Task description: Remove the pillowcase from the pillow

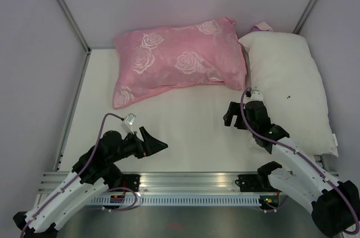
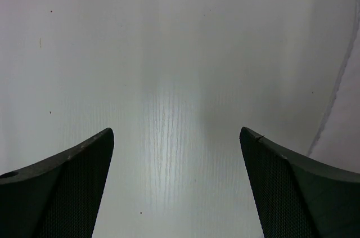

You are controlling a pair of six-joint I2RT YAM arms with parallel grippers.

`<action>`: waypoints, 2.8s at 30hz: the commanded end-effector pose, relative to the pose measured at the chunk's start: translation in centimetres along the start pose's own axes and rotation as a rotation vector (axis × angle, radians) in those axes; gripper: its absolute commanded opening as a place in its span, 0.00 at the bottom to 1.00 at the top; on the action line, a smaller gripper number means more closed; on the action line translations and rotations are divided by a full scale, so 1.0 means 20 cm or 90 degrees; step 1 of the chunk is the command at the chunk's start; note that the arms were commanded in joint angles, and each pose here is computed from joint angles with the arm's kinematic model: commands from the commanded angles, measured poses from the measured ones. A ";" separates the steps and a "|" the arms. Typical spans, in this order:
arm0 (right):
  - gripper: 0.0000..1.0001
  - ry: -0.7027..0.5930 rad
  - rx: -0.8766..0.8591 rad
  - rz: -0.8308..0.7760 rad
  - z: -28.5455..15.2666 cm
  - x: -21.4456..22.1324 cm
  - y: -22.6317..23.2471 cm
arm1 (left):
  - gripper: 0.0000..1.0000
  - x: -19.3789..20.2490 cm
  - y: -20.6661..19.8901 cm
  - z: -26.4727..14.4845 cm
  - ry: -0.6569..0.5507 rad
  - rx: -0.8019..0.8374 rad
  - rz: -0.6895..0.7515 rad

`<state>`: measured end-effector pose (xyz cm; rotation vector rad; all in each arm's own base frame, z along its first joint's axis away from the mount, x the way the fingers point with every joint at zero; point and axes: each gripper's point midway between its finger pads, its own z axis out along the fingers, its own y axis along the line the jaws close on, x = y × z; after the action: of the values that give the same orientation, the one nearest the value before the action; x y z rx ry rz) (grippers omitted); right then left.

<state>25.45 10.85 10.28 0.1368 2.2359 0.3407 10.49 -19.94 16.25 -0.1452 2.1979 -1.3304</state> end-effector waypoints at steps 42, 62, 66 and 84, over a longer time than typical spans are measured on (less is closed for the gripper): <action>0.00 -0.011 -0.113 0.016 1.28 -0.81 0.46 | 0.93 -0.18 -0.14 -0.01 -0.029 -0.038 0.131; 0.00 0.054 -0.687 -0.042 -0.49 -0.52 1.98 | 0.72 -0.41 -0.22 -0.56 -0.283 -0.023 0.146; 0.00 0.032 -0.683 0.017 -0.64 -0.61 1.91 | 0.81 -0.40 -0.17 -0.57 -0.291 -0.042 0.123; 0.00 0.084 -0.779 0.142 -1.06 -0.45 1.69 | 1.00 -0.55 0.01 -0.40 -0.355 -0.182 0.054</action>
<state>16.48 37.16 32.84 -0.1882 2.0167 1.6236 14.20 -9.31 21.43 -0.4351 1.9649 -0.7762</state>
